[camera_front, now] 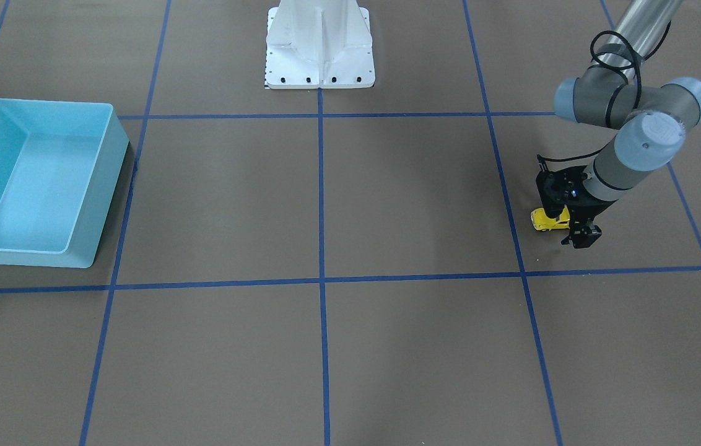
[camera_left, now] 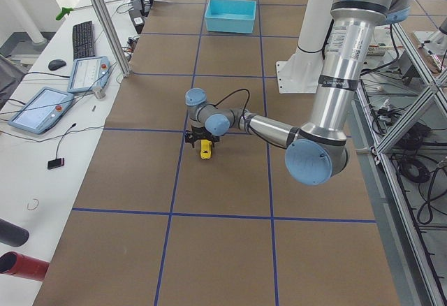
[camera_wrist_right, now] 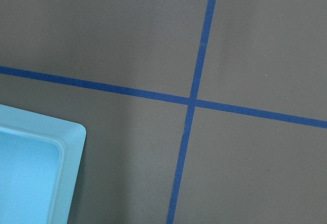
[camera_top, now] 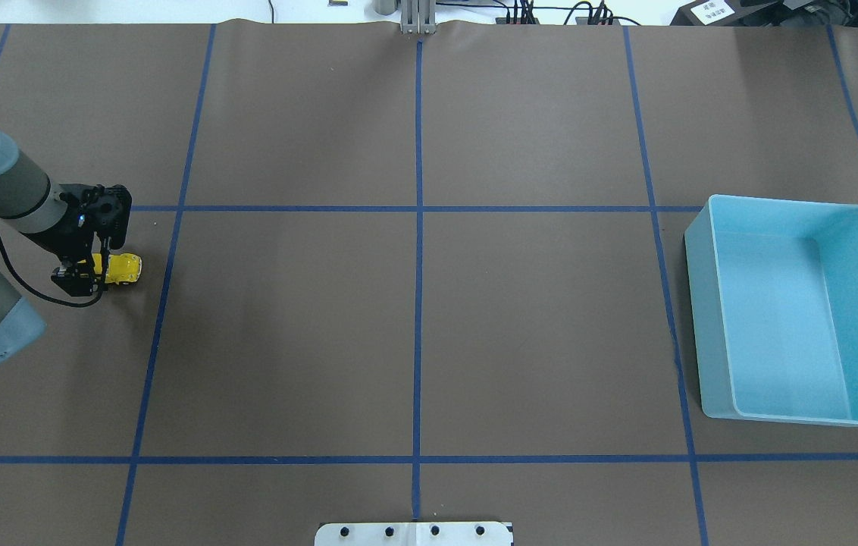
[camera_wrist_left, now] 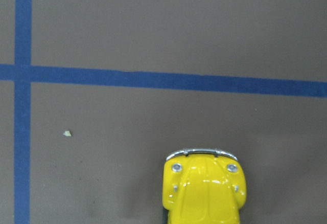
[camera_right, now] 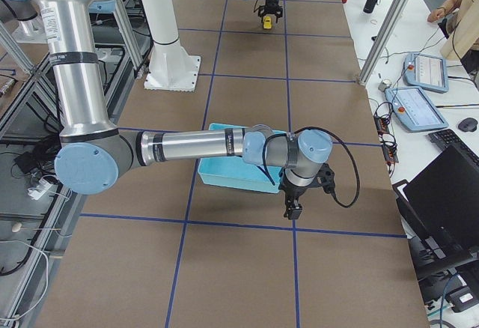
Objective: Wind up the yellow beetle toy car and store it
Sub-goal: 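Close the left gripper on the yellow car, pressing it onto the table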
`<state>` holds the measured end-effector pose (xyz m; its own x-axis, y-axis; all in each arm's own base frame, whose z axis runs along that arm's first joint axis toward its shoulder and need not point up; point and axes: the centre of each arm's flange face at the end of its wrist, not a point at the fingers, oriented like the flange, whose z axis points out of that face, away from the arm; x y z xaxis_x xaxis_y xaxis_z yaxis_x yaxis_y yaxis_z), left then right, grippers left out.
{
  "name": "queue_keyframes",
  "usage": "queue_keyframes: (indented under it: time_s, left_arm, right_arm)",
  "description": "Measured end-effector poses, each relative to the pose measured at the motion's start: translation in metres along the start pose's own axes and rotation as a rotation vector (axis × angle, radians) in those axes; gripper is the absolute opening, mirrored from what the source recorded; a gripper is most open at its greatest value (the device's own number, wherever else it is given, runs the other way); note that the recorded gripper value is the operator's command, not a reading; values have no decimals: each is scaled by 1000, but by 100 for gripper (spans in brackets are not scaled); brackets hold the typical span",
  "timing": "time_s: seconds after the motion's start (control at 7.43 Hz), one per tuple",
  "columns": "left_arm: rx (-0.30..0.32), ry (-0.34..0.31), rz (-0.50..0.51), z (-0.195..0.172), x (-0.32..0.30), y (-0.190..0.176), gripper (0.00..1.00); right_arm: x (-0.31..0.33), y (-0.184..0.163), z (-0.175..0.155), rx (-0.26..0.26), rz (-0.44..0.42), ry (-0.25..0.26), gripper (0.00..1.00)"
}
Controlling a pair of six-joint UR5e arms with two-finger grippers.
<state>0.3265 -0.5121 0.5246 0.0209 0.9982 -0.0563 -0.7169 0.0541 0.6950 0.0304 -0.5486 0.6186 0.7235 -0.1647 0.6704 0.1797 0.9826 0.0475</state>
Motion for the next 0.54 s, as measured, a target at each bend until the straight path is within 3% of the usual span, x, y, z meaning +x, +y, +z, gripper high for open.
queue_keyframes:
  time_s: [0.13,0.27,0.54]
  left_arm:
    - [23,28,-4,0,3,-2,100]
    - [36,44,-6,0,5,-3,91]
    - [42,53,-1,1,6,-3,19]
  right_arm:
    - [0,1,1,-1,1,0,100]
    - [1,1,1,-1,1,0,100]
    - [0,1,0,-1,1,0,100]
